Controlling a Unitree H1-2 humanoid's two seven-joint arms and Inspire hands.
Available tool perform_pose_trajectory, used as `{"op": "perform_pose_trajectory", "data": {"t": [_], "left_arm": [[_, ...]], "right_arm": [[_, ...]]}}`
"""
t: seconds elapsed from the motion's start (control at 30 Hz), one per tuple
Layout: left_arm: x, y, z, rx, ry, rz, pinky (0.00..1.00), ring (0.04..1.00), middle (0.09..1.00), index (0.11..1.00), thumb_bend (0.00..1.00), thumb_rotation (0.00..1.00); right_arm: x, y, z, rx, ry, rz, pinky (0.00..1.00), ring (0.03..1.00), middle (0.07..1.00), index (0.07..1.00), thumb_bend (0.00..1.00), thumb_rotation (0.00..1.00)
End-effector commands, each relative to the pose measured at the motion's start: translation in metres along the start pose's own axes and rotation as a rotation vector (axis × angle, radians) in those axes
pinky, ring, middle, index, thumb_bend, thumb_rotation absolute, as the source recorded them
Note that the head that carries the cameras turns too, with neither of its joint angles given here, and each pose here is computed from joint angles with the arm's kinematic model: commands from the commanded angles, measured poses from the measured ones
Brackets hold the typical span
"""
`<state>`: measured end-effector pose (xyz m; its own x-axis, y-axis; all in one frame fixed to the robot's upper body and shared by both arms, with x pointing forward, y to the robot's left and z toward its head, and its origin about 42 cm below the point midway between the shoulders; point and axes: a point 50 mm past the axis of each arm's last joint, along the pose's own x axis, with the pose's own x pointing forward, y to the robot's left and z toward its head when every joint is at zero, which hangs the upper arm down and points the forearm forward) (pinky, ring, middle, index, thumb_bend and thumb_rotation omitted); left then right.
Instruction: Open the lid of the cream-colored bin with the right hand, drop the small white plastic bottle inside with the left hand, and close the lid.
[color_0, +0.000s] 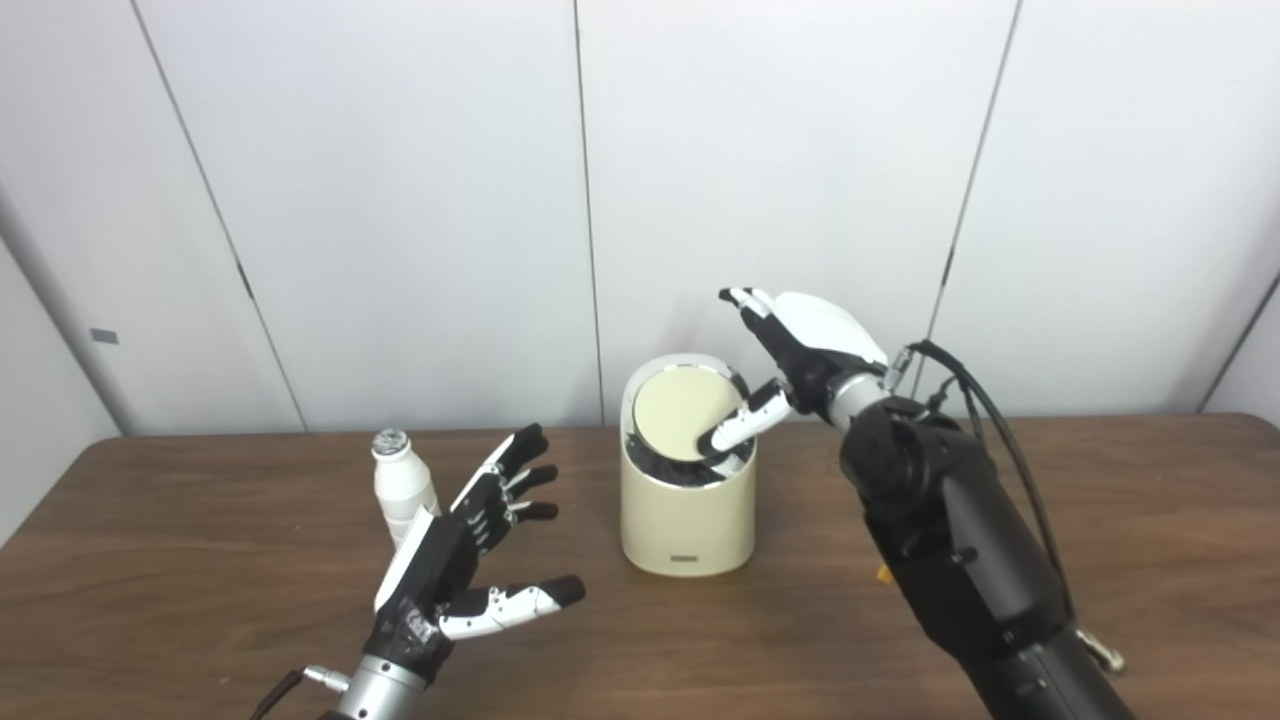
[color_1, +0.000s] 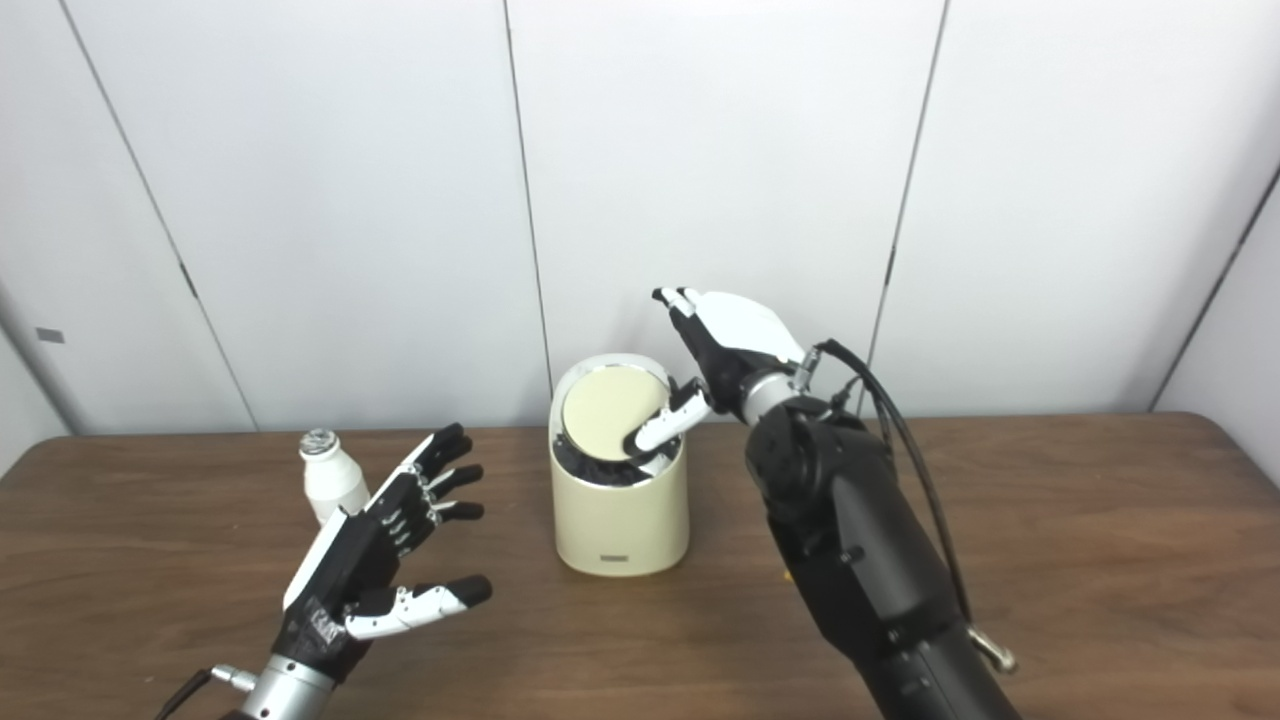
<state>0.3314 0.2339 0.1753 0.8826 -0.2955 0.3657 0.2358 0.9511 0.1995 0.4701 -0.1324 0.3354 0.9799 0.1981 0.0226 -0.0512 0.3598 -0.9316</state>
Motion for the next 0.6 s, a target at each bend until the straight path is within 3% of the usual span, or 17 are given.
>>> {"op": "perform_pose_trajectory", "data": {"t": [0.0,0.13,0.3,0.57], "left_arm": [[0.01,0.003,0.015,0.015,-0.071,-0.005,0.77,0.887,0.947,0.965,0.88,0.28],[0.011,0.001,0.015,0.01,-0.072,-0.007,0.78,0.886,0.942,0.961,0.87,0.27],[0.012,-0.001,0.017,0.006,-0.075,-0.009,0.78,0.896,0.942,0.959,0.87,0.26],[0.013,-0.001,0.018,0.003,-0.076,-0.011,0.79,0.896,0.94,0.96,0.87,0.26]], "right_arm": [[0.011,-0.018,0.019,0.005,-0.017,-0.013,0.7,0.895,0.994,0.972,0.92,0.26],[0.023,-0.024,0.025,0.038,0.017,0.048,0.7,0.923,0.997,0.981,0.91,0.25],[0.034,-0.033,0.036,-0.037,0.073,0.13,0.69,0.936,0.999,0.985,0.91,0.23],[0.03,-0.036,0.046,-0.129,0.107,0.205,0.73,0.958,1.0,0.984,0.96,0.2]]}}
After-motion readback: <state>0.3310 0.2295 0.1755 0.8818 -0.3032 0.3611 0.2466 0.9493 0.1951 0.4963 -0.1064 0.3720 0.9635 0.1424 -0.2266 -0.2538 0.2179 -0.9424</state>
